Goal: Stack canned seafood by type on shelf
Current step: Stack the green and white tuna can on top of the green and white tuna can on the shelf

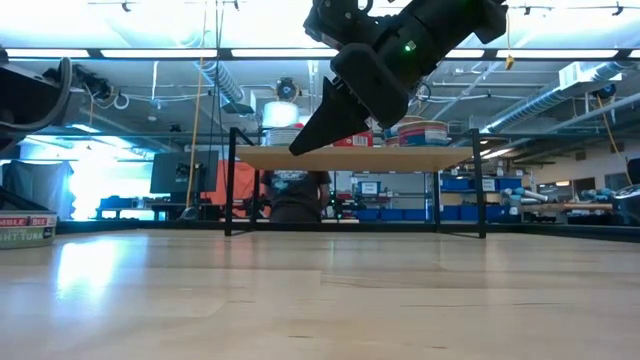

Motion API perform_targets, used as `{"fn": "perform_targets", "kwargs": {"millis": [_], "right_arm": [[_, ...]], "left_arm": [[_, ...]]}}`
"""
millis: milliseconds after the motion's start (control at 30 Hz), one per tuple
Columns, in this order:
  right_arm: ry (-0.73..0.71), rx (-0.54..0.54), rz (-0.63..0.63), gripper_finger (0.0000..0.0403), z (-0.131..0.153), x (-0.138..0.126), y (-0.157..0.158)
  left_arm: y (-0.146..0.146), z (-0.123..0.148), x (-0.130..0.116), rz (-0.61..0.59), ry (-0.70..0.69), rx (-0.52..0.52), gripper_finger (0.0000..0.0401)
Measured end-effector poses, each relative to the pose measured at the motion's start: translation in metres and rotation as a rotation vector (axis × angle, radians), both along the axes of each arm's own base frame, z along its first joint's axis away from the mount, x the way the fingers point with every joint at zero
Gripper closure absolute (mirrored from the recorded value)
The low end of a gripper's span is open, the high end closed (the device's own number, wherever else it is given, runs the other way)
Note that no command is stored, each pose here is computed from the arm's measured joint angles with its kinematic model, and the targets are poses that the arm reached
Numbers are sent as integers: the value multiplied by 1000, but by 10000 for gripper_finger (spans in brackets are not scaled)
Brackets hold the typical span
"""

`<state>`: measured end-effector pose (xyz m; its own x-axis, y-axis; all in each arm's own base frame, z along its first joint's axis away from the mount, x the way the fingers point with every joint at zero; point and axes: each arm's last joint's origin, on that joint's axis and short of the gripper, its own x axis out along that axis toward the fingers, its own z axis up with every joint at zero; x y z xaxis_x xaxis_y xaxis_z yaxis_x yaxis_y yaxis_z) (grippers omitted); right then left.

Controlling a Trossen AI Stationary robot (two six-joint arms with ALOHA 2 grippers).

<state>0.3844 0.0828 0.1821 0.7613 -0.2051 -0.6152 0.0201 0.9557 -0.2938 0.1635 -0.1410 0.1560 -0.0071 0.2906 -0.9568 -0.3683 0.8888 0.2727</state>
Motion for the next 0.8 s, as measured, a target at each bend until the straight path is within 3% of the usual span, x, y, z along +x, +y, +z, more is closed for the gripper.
{"fn": "perform_targets", "kwargs": {"millis": [167,567,800], "right_arm": [[0,0,0,393,0,0,0],[21,-5,1,393,-2,-1,0],[60,-12,0,394,-4,-4,0]], "left_arm": [[-1,1,2,-21,-21,-2,391],[-27,13,38,-242,-306,-172,400],[-23,18,61,-359,-433,-193,400]]}}
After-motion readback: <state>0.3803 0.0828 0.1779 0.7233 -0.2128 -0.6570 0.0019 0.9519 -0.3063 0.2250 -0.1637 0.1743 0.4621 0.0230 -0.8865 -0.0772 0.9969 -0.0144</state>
